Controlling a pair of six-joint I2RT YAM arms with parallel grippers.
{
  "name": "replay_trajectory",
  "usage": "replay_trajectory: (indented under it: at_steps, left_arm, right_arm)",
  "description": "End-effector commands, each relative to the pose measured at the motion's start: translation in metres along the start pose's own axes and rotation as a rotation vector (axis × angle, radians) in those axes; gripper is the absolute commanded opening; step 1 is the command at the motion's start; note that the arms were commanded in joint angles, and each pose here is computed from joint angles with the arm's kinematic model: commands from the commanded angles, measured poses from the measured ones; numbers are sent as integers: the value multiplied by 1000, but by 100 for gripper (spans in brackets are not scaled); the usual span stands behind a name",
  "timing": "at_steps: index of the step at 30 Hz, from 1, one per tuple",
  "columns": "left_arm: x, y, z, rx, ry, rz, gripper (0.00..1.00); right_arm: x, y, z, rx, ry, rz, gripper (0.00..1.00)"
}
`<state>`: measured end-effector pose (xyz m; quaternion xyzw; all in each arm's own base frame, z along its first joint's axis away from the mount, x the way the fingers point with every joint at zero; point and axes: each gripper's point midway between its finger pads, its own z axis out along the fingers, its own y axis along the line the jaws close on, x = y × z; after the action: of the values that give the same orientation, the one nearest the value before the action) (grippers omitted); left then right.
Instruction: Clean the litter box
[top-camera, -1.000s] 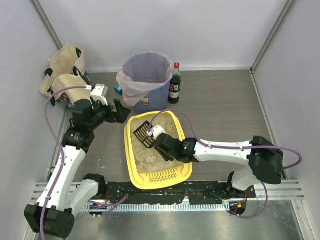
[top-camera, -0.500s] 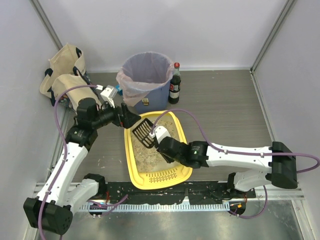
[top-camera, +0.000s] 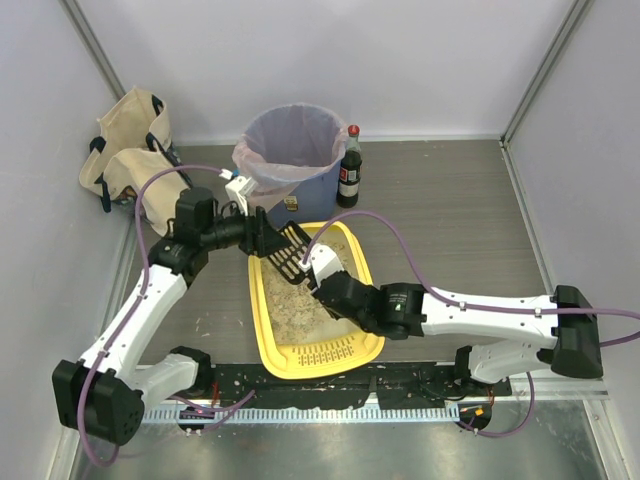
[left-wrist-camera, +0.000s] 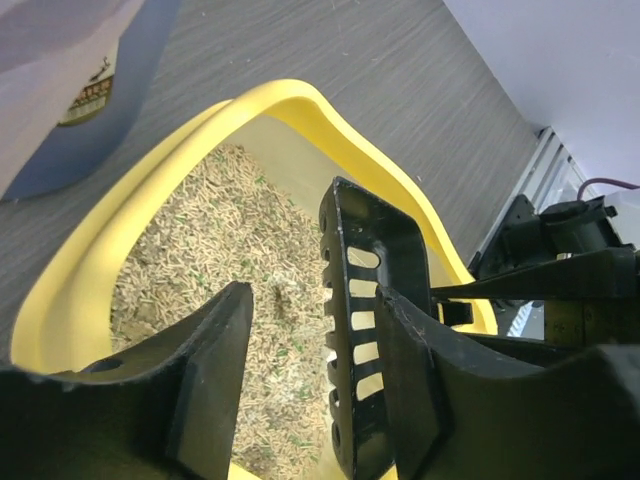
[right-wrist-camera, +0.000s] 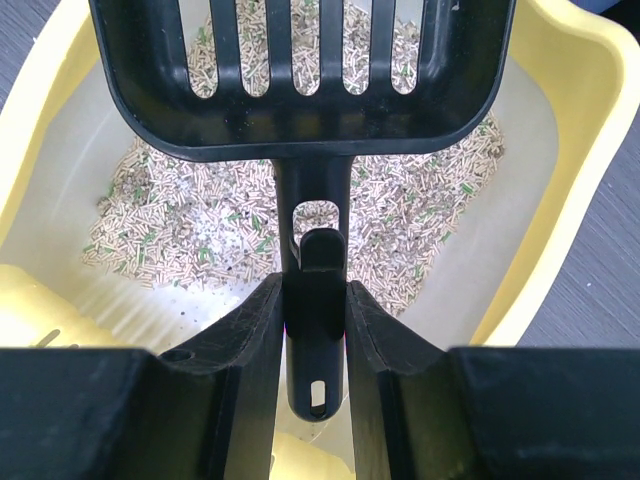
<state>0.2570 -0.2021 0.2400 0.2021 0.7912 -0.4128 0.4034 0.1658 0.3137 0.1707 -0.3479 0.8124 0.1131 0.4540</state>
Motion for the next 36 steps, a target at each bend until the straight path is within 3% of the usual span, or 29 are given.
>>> replay_trajectory:
  at_steps: [1,5,6,7,8,11,12,15,18,25,30,36]
  left_arm:
    - [-12,-17,-1,55,-4,38,49]
    - [-9,-20,1,77,10,28,27]
    - [-9,-23,1,91,12,26,12]
    - [-11,-23,1,88,7,21,3]
    - [-13,-21,1,72,1,15,0]
    - [-20,-7,1,-23,-33,-16,0]
    - [-21,-4,1,-42,-39,-30,0]
    - [-22,-2,2,-55,-34,-93,0]
    - [-22,-1,0,-54,-35,-179,0]
    - [-17,5,-5,-22,-33,-360,0]
    - [-14,-2,-4,52,9,-437,0]
    - [-8,-9,-4,108,74,-492,0]
  right_arm:
    - [-29,1,-1,29,-82,14,1]
    - [-29,0,-1,42,-87,23,1]
    - [-31,0,-2,42,-98,36,1]
    - [-32,-3,-3,51,-106,44,1]
    - [-33,-4,-4,55,-113,54,3]
    - [-37,-8,-11,53,-142,83,32]
    - [-39,-10,-13,53,-153,92,51]
    - [-45,-20,-28,58,-195,148,74]
    - [-54,-28,-47,18,-260,247,84]
    - [-66,-40,-81,-118,-404,446,89]
    - [-54,-41,-81,-132,-393,430,87]
    - [-47,-33,-66,-123,-342,334,77]
